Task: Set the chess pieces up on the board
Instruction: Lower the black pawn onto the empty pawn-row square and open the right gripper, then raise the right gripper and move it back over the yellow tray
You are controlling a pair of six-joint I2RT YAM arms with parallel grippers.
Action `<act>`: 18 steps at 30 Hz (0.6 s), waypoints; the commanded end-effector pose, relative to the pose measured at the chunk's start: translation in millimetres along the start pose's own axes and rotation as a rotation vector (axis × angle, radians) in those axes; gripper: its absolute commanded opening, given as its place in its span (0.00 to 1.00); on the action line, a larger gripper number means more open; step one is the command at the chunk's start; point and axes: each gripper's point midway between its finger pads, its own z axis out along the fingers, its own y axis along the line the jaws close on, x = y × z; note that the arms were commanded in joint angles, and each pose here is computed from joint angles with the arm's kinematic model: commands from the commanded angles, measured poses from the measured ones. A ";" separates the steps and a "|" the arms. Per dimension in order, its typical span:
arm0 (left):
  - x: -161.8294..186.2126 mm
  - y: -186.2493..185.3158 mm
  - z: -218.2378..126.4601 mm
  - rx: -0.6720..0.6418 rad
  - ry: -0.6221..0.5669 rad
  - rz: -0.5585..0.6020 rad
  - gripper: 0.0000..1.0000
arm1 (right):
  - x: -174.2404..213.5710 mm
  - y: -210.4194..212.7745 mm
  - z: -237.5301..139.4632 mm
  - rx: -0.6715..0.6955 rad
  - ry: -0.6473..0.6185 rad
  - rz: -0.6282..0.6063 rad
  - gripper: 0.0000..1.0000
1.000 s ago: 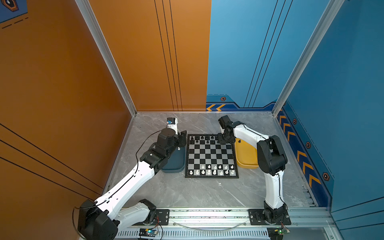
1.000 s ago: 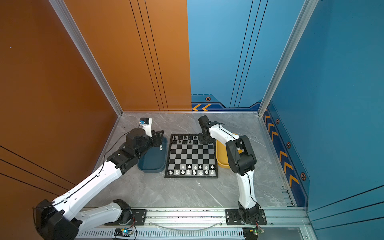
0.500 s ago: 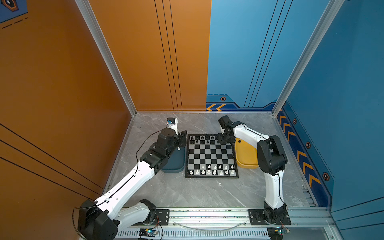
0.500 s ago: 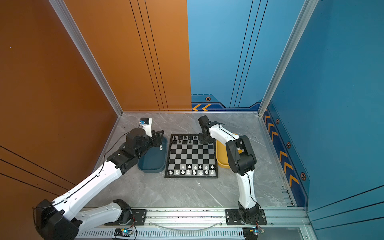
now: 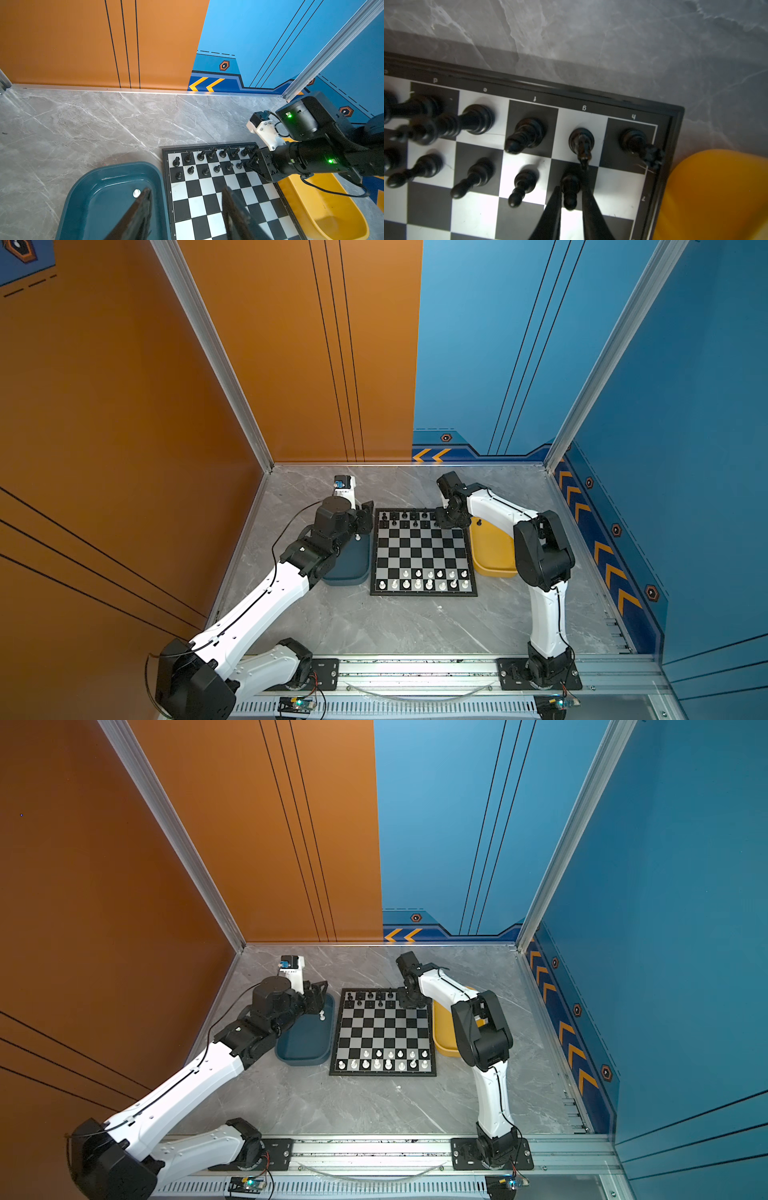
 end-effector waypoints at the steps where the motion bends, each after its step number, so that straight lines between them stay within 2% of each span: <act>1: 2.4 0.9 0.8 0.010 0.014 -0.007 0.56 | 14.2 -0.7 7.8 0.001 0.047 0.008 0.22; 11: 2.2 1.1 -1.1 0.011 0.012 -0.007 0.56 | 14.2 0.1 -0.2 -0.006 0.035 0.009 0.24; 18: 1.1 0.9 -3.1 0.014 0.009 -0.008 0.56 | 5.7 -0.3 -40.2 -0.016 -0.049 0.011 0.25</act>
